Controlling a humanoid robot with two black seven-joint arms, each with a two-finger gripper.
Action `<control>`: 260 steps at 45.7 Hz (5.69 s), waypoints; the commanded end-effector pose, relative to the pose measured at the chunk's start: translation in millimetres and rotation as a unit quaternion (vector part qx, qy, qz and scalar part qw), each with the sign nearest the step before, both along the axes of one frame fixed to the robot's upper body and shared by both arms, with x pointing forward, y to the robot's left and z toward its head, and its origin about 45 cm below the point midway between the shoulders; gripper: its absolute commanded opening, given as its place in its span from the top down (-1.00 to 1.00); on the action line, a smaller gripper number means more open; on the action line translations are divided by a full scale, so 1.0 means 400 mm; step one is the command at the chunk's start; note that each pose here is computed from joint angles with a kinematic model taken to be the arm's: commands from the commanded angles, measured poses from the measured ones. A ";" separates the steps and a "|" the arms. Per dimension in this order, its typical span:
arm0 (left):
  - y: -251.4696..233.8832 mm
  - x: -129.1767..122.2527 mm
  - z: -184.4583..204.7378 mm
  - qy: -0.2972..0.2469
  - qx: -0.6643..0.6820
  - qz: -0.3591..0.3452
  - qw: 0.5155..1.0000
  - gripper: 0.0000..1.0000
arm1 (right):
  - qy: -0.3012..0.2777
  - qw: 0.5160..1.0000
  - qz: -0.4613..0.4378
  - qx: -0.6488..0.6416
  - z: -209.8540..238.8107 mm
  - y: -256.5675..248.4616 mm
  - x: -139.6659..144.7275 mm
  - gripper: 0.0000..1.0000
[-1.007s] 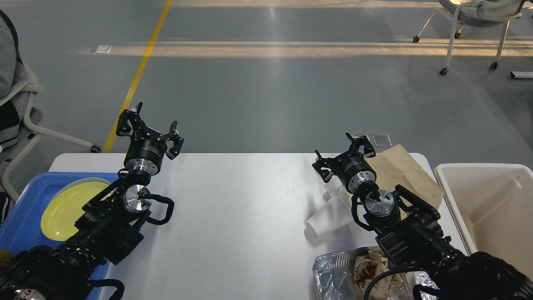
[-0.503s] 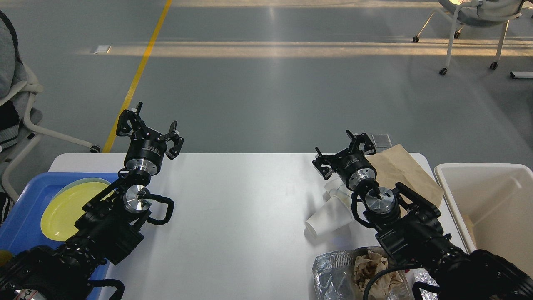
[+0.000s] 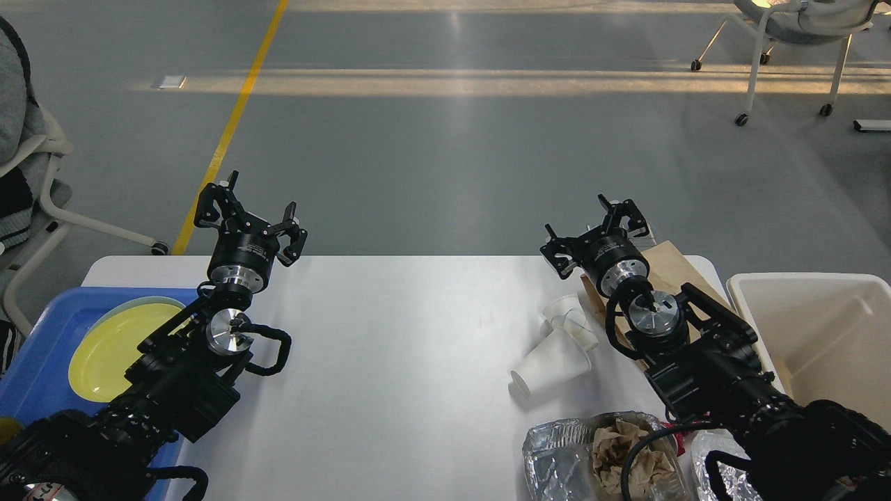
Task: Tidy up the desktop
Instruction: 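Raise the right gripper away from the paper bag, then lower the right gripper to the brown paper bag's edge and grasp it, then lift the brown paper bag and drop it into the white bin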
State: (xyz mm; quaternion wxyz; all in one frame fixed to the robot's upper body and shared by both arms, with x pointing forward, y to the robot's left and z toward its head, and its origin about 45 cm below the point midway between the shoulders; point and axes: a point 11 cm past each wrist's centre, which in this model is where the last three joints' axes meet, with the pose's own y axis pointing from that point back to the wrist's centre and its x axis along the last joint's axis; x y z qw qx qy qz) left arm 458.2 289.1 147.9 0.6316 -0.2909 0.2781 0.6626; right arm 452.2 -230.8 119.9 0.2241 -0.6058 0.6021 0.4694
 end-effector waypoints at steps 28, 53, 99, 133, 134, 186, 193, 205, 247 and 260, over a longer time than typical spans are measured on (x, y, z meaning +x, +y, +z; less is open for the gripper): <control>0.000 0.000 0.000 0.000 0.000 0.000 1.000 -1.00 | -0.023 0.999 -0.010 -0.021 0.050 -0.069 0.029 -1.00; 0.000 0.000 0.000 0.000 0.000 0.000 1.000 -1.00 | -0.056 0.927 0.226 -0.294 0.092 -0.155 0.005 -1.00; 0.000 0.000 0.000 0.000 0.000 0.000 1.000 -1.00 | -0.144 0.478 0.621 -0.604 0.857 -0.104 -0.102 -1.00; 0.000 0.000 0.000 0.000 0.000 0.000 1.000 -1.00 | -0.211 0.385 0.580 -0.686 1.139 0.005 -0.204 -1.00; 0.000 0.000 0.000 0.000 0.000 0.000 1.000 -1.00 | -0.206 0.389 0.586 -0.680 1.118 0.000 -0.197 -1.00; 0.000 0.000 0.000 0.000 0.000 0.000 1.000 -1.00 | 0.109 0.299 0.542 -0.778 0.021 -0.513 -0.129 -1.00; 0.000 0.000 0.000 0.000 0.000 0.000 1.000 -1.00 | 0.112 0.305 0.546 -0.772 0.003 -0.515 -0.144 -0.95; 0.000 0.000 0.000 0.000 0.000 0.000 1.000 -1.00 | 0.111 0.310 0.558 -0.762 -0.033 -0.497 -0.165 0.25; 0.000 0.000 0.000 0.000 0.000 0.000 1.000 -1.00 | 0.023 0.359 0.553 -0.752 0.301 -0.375 0.004 1.00; 0.000 0.000 0.000 0.000 0.000 0.000 1.000 -1.00 | -0.052 0.408 0.604 -0.682 0.697 -0.257 -0.016 1.00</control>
